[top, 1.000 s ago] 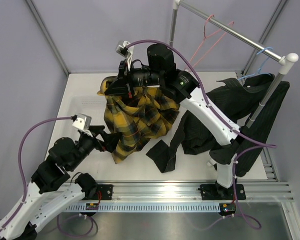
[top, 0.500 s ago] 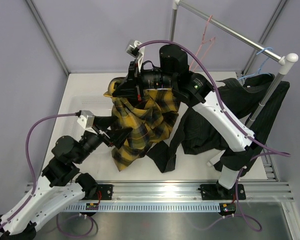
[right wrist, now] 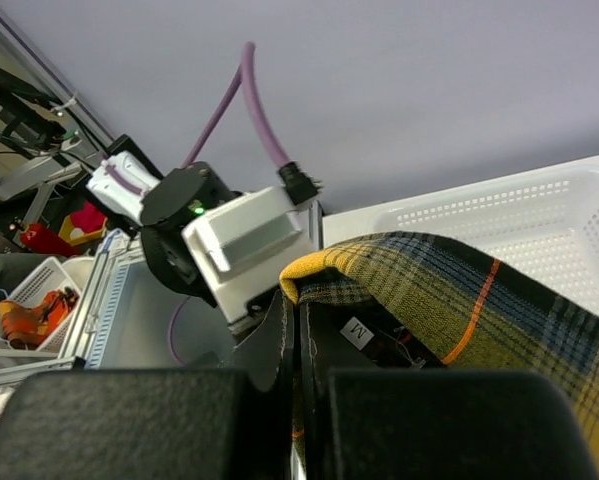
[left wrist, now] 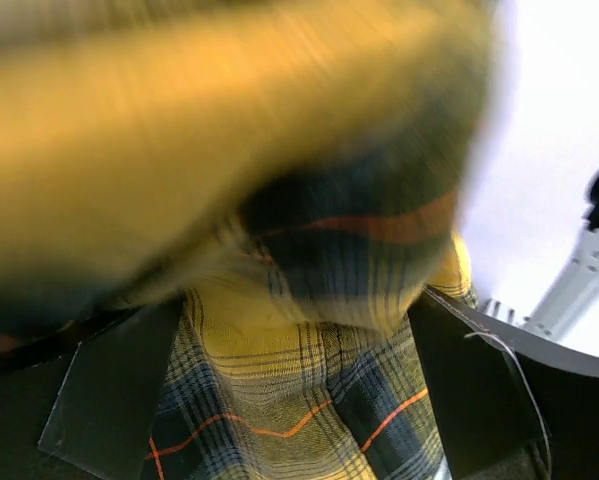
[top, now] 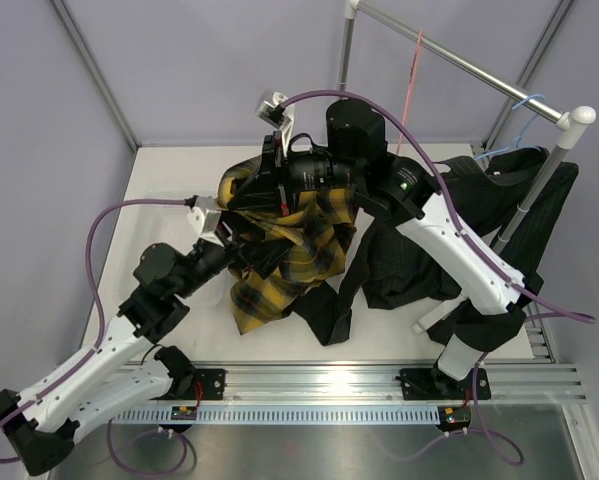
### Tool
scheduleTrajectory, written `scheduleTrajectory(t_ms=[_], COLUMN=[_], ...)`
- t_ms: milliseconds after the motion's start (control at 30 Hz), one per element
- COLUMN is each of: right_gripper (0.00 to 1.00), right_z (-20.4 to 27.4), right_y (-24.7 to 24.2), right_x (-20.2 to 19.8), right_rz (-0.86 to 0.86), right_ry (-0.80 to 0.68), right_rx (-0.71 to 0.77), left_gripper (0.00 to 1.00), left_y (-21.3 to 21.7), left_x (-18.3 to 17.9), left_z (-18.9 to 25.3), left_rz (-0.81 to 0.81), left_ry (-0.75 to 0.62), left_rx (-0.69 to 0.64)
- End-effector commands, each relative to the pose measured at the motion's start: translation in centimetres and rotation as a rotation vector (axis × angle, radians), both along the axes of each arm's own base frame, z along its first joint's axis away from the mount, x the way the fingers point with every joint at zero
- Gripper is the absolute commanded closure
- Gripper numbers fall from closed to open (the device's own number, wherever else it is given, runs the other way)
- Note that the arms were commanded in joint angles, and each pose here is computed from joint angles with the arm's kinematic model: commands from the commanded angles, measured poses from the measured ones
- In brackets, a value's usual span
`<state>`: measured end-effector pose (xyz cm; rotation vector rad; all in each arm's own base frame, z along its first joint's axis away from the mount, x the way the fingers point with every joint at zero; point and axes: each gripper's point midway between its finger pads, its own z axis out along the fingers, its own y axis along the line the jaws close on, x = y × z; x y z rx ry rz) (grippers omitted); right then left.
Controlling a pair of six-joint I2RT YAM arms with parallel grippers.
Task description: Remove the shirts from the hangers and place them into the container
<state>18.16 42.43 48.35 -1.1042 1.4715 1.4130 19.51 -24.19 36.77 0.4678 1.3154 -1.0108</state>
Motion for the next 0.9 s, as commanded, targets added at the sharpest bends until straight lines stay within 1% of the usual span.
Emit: scheduleTrajectory(t_ms=[0, 67, 167, 200, 233, 267, 300, 333, 400, 433, 467, 533, 567, 600, 633, 667, 700, 767, 800, 867], right_gripper=[1.00, 1.00, 1.00, 1.00, 1.00, 1.00, 1.00, 1.00, 1.00, 0.91, 0.66, 0.50, 0.38, 0.08, 0.01, 0.00, 0.01, 0.00, 0.01, 0.00], right_z=[4.9, 5.1, 5.5, 5.5, 5.5, 5.6, 5.4, 5.4, 5.6, 5.7, 6.0, 6.4, 6.0, 6.6, 6.7, 6.6, 6.4, 5.5, 5.1, 3.0], right_y=[-2.0, -2.1, -2.6, -2.8, -2.8, -2.9, -3.0, -3.0, -3.3, -3.4, -3.8, -4.5, -4.8, -5.8, -6.4, -7.4, -8.2, -10.2, -11.1, -12.8], right_x=[-4.2, -5.3, -5.9, -6.1, -6.0, -6.2, -5.9, -5.8, -5.2, -4.9, -4.6, -3.6, -3.3, -2.6, -2.2, -2.3, -1.7, -1.9, -1.7, -2.2], right_rz=[0.043, 0.038, 0.026, 0.024, 0.021, 0.021, 0.003, -0.009, -0.046, -0.072, -0.105, -0.177, -0.205, -0.273, -0.313, -0.343, -0.401, -0.452, -0.487, -0.515], right_ry=[-0.036, -0.030, -0.011, -0.008, -0.008, -0.005, 0.000, 0.000, -0.009, -0.007, -0.007, -0.020, -0.016, -0.023, -0.023, -0.019, -0.017, -0.009, -0.008, -0.001], right_rx=[0.112, 0.108, 0.110, 0.113, 0.114, 0.115, 0.111, 0.111, 0.111, 0.112, 0.109, 0.105, 0.082, 0.090, 0.086, 0.075, 0.068, 0.042, 0.035, 0.010], left_gripper=[0.01, 0.01, 0.02, 0.08, 0.42, 0.62, 0.85, 1.00, 1.00, 1.00, 1.00, 1.00, 1.00, 1.00, 1.00, 1.00, 1.00, 1.00, 1.00, 1.00], left_y=[-0.7, -0.8, -0.7, -0.6, -0.4, -0.1, 0.2, 0.5, 1.6, 2.2, 3.1, 4.6, 5.3, 6.0, 7.3, 8.3, 9.3, 10.7, 11.8, 12.6], left_x=[1.1, 2.3, 3.2, 3.2, 3.2, 3.2, 3.3, 3.6, 3.1, 3.2, 2.6, 2.9, 2.7, 2.6, 3.0, 2.7, 3.1, 3.4, 3.9, 4.2], left_z=[5.4, 5.5, 6.6, 6.9, 7.0, 7.3, 7.5, 7.0, 7.8, 7.4, 8.2, 8.4, 9.3, 9.4, 9.9, 11.5, 11.9, 13.3, 14.6, 16.0], left_rz=[0.023, 0.064, 0.105, 0.109, 0.121, 0.134, 0.148, 0.172, 0.198, 0.229, 0.242, 0.320, 0.344, 0.373, 0.442, 0.481, 0.538, 0.626, 0.703, 0.760], left_ry=[-0.166, -0.175, -0.195, -0.209, -0.217, -0.222, -0.223, -0.213, -0.244, -0.241, -0.265, -0.272, -0.288, -0.287, -0.297, -0.333, -0.334, -0.398, -0.440, -0.472], left_rx=[-0.033, -0.002, -0.018, -0.026, -0.033, -0.052, -0.063, -0.066, -0.100, -0.103, -0.124, -0.112, -0.114, -0.091, -0.072, -0.067, -0.042, 0.028, 0.093, 0.165])
